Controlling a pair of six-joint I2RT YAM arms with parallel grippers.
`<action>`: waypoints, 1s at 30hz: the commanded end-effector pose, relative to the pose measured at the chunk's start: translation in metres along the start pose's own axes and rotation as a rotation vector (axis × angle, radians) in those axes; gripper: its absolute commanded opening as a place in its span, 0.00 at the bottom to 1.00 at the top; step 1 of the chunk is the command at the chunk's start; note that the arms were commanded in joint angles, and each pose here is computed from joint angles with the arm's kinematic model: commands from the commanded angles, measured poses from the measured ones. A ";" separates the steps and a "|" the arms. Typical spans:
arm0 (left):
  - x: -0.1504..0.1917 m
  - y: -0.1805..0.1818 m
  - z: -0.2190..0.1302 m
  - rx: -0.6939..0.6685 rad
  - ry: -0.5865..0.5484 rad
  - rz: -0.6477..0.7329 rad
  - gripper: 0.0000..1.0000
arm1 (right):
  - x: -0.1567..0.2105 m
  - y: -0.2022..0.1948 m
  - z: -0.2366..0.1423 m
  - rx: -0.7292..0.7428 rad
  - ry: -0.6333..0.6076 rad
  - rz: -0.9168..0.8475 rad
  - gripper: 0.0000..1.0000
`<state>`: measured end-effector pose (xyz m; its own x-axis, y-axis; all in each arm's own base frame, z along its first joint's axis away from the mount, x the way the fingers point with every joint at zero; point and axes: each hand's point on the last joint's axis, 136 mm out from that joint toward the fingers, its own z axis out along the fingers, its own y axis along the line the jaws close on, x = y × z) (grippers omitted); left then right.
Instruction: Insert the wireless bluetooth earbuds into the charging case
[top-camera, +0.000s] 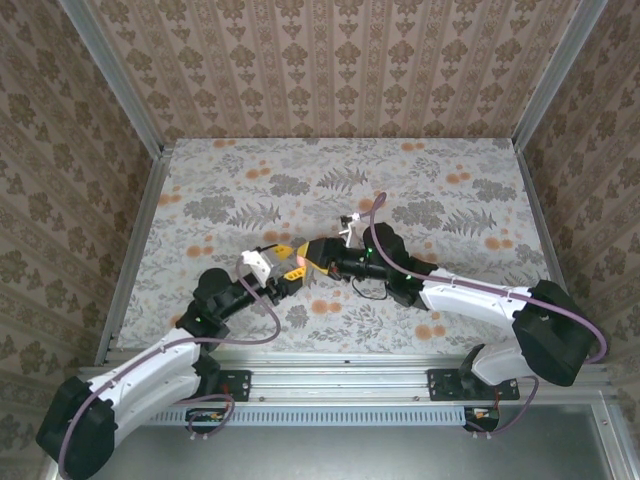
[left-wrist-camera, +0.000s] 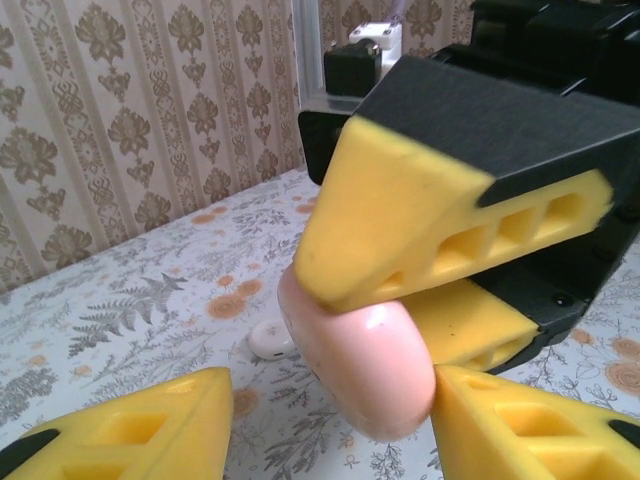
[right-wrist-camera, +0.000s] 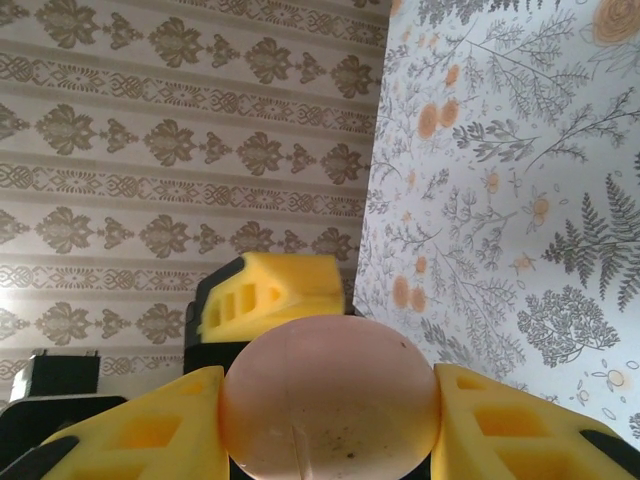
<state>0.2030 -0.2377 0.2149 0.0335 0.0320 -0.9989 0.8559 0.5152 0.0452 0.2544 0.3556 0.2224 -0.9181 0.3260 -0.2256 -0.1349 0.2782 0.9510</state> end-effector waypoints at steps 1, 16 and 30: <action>-0.021 0.002 0.004 -0.006 -0.062 -0.024 0.54 | -0.002 0.016 -0.004 -0.058 -0.033 -0.008 0.40; -0.032 0.003 0.010 0.000 -0.091 -0.064 0.47 | 0.006 0.013 -0.002 -0.050 -0.034 -0.006 0.40; -0.042 -0.004 0.010 0.041 -0.094 -0.055 0.20 | 0.012 0.004 -0.008 -0.015 -0.044 -0.034 0.49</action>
<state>0.2033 -0.2490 0.2230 -0.0325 -0.0240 -0.9992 0.8737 0.4849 -0.0401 0.2537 0.3556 0.2255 -0.8869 0.3857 -0.2544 -0.1540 0.2723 0.9498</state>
